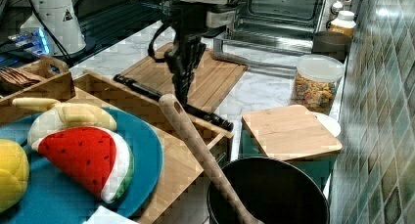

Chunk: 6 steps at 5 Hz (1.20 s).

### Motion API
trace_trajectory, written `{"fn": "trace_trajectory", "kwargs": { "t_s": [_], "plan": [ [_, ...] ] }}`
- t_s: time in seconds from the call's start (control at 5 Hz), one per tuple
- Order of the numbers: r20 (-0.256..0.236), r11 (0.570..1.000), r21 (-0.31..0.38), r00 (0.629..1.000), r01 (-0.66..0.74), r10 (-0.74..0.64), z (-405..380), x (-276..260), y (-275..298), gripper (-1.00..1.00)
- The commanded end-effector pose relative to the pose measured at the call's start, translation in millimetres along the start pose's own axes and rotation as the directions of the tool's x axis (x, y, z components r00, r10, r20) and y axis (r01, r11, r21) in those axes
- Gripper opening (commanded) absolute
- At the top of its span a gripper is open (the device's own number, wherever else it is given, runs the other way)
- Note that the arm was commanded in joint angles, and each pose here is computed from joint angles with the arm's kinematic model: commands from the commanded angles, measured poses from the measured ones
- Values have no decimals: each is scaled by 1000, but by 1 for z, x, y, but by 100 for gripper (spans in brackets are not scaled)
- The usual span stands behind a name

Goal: Close the drawer.

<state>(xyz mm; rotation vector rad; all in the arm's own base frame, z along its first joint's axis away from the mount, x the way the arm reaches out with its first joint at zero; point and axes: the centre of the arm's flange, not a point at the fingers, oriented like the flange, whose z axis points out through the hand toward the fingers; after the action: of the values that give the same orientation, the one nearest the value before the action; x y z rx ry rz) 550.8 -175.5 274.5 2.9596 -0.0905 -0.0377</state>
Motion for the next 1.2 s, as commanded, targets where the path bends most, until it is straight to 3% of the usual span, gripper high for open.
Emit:
{"fn": "trace_trajectory", "kwargs": {
  "t_s": [0.2,0.4,0.6,1.2],
  "plan": [
    [72,960,-201,974,-197,215,15,-69,225,-100],
    [85,957,-214,973,-194,216,13,-82,242,-100],
    [150,996,-61,986,-63,72,1,-86,246,-100],
    [150,996,-61,986,-63,72,1,-86,246,-100]
  ]
}}
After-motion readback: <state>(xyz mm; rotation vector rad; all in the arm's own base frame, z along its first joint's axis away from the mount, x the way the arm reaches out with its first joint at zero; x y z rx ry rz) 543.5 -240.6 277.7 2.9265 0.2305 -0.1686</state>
